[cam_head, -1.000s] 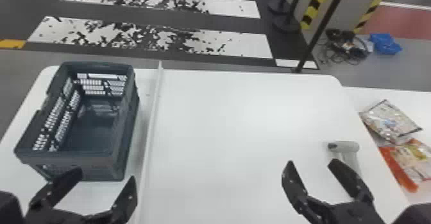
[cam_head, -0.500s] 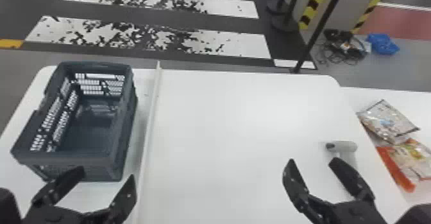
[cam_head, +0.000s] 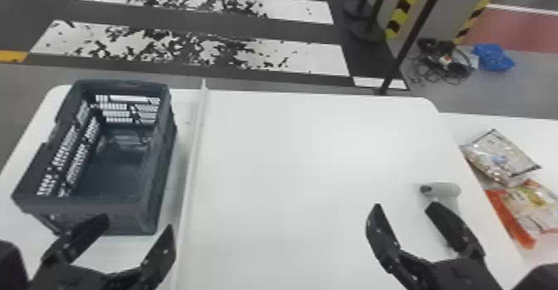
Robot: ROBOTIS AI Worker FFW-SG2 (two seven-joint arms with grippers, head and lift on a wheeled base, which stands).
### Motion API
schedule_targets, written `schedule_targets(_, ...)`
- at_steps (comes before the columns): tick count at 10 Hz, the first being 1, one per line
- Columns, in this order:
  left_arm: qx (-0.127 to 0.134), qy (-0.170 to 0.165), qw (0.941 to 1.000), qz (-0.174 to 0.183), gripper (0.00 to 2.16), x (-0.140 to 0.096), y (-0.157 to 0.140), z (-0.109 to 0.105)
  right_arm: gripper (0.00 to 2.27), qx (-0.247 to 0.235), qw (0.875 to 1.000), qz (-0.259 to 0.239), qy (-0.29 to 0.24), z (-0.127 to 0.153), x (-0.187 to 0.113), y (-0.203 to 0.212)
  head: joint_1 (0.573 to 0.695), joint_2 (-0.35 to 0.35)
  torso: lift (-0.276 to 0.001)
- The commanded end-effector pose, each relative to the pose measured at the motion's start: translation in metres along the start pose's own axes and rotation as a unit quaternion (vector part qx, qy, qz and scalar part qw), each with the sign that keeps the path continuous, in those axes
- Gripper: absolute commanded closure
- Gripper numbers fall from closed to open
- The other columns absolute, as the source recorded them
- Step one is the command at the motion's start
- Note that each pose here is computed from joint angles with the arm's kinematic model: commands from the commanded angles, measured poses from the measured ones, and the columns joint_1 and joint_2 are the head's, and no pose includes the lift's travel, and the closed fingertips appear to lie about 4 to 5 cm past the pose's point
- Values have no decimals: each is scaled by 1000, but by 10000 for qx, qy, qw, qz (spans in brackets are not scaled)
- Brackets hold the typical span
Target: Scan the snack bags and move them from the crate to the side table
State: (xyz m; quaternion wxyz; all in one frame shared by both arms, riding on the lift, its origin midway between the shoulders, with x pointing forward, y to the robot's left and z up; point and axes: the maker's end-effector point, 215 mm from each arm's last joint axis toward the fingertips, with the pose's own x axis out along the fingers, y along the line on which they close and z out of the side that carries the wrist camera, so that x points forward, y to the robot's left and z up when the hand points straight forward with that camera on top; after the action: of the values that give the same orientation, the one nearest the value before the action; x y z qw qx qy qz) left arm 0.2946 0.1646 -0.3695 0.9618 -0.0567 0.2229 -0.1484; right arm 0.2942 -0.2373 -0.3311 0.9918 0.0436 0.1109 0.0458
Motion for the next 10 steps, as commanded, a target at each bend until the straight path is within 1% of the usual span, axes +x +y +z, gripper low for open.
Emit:
schedule_targets(1, 0, 3, 10000, -2, 66, 1, 1, -1, 76, 7, 10000, -10, -8, 1, 0, 0, 695, -148, -87)
schedule_targets(10, -4, -24, 10000, -76, 66, 2, -3, 3, 76, 60, 10000, -14, 6, -1, 0, -1, 695, -153, -87)
